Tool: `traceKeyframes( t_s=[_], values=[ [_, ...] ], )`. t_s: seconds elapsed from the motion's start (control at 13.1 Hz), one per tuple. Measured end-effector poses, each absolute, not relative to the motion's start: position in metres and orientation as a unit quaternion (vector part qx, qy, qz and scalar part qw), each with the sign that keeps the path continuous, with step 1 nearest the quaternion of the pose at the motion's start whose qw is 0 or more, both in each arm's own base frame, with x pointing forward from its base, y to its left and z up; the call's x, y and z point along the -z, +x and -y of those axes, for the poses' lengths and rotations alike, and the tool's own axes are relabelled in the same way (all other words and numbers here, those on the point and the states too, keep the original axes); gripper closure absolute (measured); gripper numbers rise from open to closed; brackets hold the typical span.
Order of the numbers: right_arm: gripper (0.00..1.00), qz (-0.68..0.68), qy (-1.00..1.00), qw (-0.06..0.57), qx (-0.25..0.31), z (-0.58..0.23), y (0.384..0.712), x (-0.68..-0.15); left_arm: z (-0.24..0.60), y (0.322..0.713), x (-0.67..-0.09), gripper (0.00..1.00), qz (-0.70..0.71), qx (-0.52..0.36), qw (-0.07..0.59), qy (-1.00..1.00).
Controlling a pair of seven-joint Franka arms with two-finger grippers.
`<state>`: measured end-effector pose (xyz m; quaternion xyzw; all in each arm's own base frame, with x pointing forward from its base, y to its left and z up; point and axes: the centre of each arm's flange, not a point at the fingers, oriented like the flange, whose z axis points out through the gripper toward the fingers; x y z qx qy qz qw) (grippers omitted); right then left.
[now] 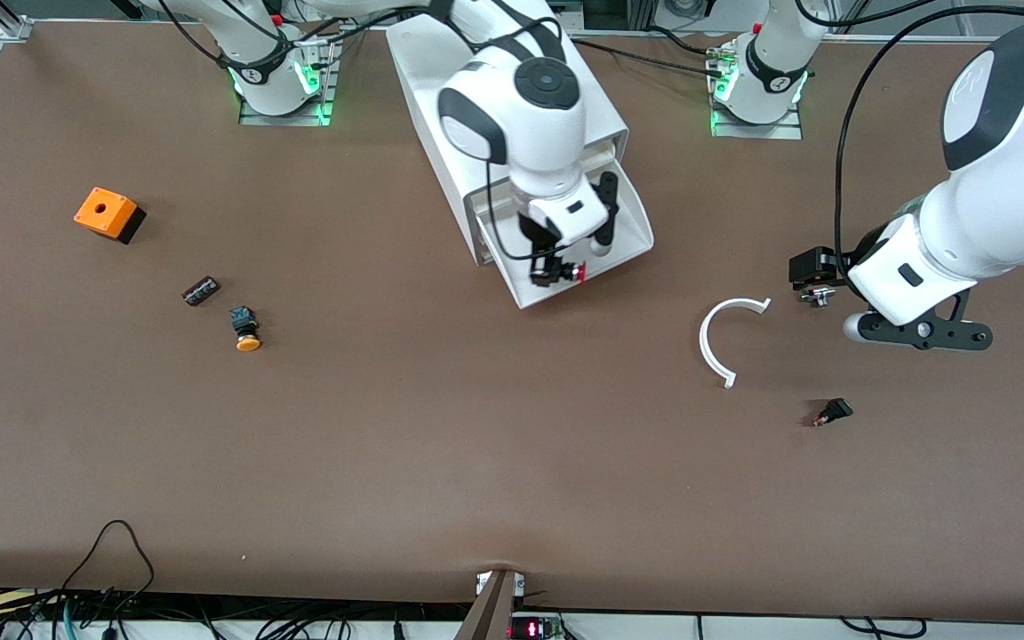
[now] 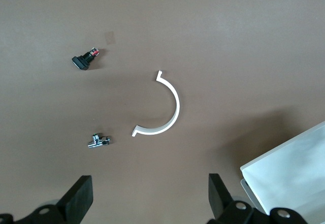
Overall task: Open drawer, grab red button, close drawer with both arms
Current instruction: 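Lift the red button out of the drawer with the right gripper, then push the drawer shut with the left gripper while the right gripper lowers the button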
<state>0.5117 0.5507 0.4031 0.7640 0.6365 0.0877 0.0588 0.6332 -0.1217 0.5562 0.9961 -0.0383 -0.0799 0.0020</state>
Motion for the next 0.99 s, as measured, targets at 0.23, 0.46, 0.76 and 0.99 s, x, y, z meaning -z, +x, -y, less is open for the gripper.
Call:
traceKeyframes(
  t_s=[0.23, 0.46, 0.76, 0.99],
  values=[
    [0.58, -0.589, 0.799, 0.077, -0.089, -0.487, 0.569, -0.415, 0.124, 0.632, -0.555, 0.0, 0.037, 0.083, 0.004, 0.996],
    [0.58, -0.522, 0.846, 0.08, -0.072, -0.425, 0.613, -0.398, 0.14, 0.629, -0.537, 0.0, 0.016, 0.104, 0.017, 0.994],
    [0.58, -0.43, 0.901, 0.029, -0.05, -0.367, 0.645, -0.381, 0.175, 0.643, -0.486, 0.0, -0.037, 0.086, 0.023, 0.995],
    [0.58, -0.372, 0.928, 0.02, -0.016, -0.318, 0.659, -0.348, 0.206, 0.645, -0.423, 0.0, -0.07, 0.063, 0.032, 0.995]
  ],
)
